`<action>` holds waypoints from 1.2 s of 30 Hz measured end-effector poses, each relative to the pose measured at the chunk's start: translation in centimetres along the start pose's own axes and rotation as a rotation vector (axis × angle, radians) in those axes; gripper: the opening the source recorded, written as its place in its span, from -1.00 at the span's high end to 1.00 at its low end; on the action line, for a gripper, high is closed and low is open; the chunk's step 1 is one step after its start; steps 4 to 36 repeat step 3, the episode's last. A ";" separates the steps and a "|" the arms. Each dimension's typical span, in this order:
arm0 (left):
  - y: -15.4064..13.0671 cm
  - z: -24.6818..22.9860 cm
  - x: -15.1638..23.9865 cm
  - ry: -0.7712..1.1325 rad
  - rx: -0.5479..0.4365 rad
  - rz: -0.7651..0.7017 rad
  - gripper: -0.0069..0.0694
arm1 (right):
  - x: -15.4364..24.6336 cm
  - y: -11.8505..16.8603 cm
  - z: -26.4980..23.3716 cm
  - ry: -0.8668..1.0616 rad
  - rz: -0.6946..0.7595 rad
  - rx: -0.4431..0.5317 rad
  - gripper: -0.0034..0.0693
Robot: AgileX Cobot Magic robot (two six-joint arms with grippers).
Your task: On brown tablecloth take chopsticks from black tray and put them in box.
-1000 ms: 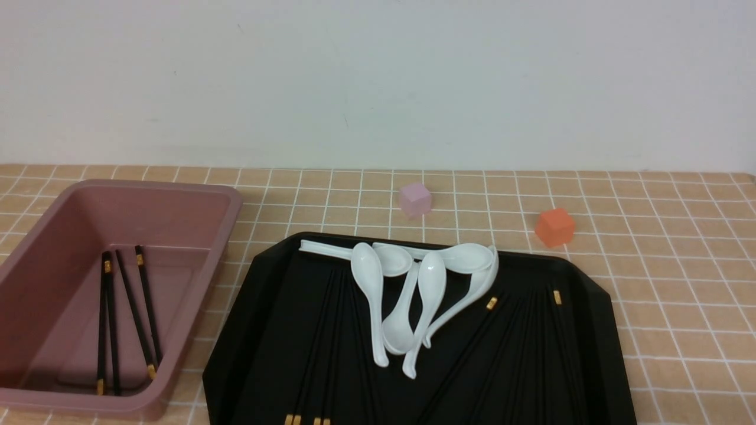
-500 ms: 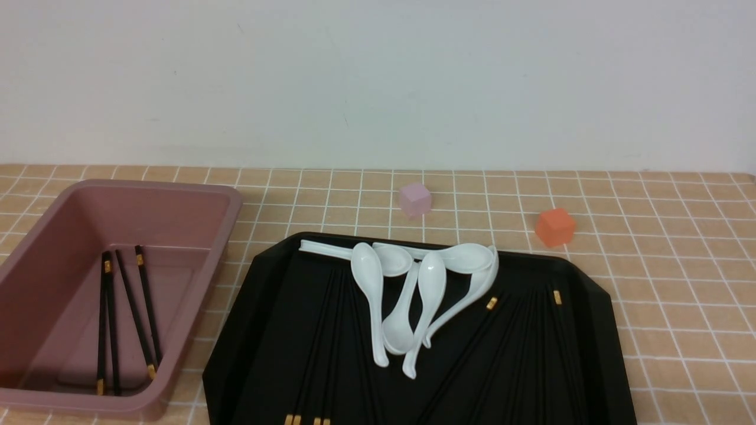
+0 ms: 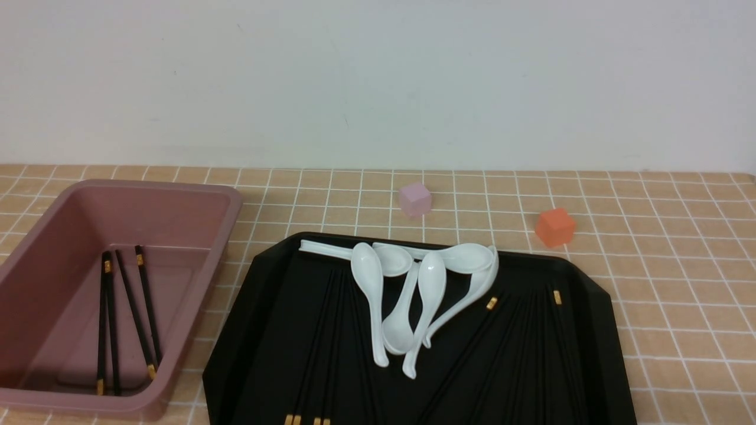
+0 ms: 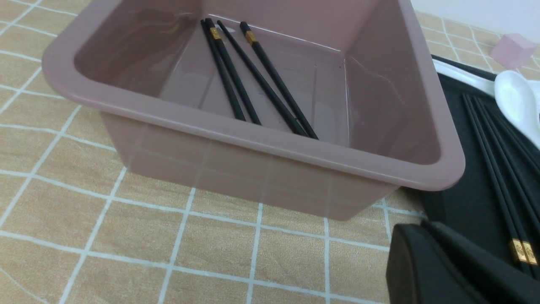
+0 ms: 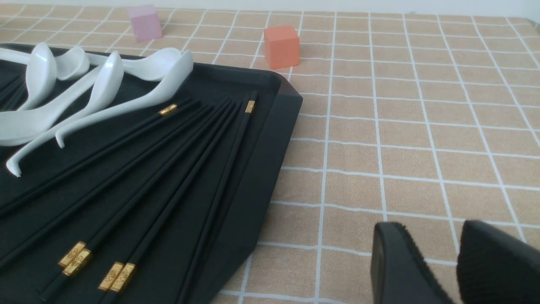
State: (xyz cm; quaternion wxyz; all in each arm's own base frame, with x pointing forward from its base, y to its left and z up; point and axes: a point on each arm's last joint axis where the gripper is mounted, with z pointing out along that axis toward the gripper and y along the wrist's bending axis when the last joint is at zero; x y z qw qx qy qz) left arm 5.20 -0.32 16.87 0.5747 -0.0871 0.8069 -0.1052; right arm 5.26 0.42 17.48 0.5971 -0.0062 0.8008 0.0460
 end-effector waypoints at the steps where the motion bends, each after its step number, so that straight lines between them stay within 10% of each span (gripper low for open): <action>1: 0.0 0.0 0.0 0.000 0.000 0.000 0.77 | 0.0 0.0 0.0 0.000 0.000 0.000 0.25; 36: 0.0 0.0 0.0 0.000 0.000 0.000 0.77 | 0.0 0.0 0.0 0.000 0.000 0.000 0.25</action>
